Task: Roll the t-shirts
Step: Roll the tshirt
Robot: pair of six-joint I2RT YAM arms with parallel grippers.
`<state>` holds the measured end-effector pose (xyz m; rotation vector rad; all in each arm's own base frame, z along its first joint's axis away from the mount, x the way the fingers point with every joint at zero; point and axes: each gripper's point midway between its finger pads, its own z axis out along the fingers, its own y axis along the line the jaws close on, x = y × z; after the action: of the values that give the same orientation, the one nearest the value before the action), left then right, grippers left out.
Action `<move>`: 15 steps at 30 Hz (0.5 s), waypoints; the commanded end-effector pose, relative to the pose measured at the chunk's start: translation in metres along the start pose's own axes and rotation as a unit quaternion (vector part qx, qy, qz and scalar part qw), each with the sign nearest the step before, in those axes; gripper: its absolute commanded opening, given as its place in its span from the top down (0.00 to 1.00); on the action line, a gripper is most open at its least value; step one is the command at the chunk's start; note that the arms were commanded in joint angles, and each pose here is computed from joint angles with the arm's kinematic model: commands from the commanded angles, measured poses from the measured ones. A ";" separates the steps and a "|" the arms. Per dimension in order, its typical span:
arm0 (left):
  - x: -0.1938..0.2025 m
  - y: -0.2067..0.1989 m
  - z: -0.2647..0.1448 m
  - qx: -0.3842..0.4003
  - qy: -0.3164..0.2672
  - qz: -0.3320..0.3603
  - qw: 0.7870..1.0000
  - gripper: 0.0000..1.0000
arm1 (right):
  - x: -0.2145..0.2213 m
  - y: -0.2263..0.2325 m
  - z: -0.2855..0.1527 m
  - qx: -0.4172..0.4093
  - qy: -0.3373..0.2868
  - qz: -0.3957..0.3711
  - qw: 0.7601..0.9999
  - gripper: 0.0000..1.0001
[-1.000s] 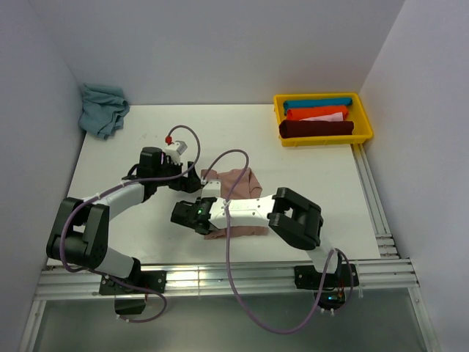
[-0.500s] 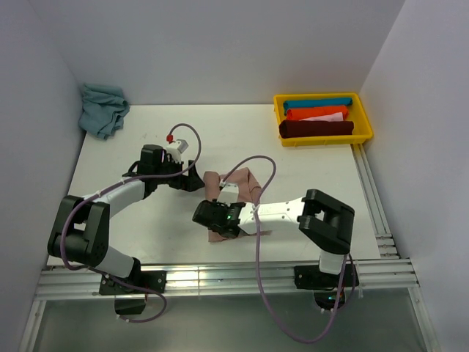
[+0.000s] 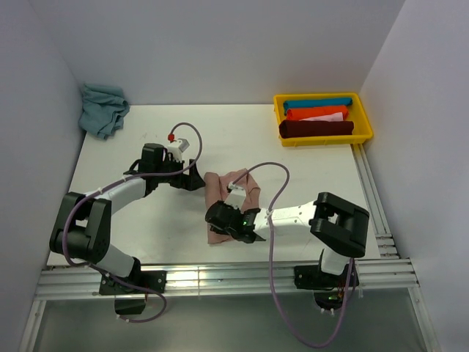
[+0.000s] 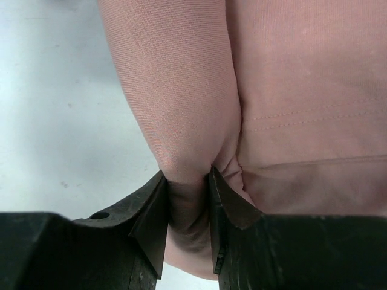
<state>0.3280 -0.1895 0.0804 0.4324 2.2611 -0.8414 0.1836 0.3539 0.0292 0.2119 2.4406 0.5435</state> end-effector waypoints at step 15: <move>-0.015 0.005 0.013 -0.018 -0.001 0.024 1.000 0.00 | -0.006 0.044 0.013 -0.212 0.082 0.180 0.957 0.75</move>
<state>0.3340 -0.1935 0.0742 0.4434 2.2784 -0.8330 0.1979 0.3878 0.0363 0.4056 2.3990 1.1439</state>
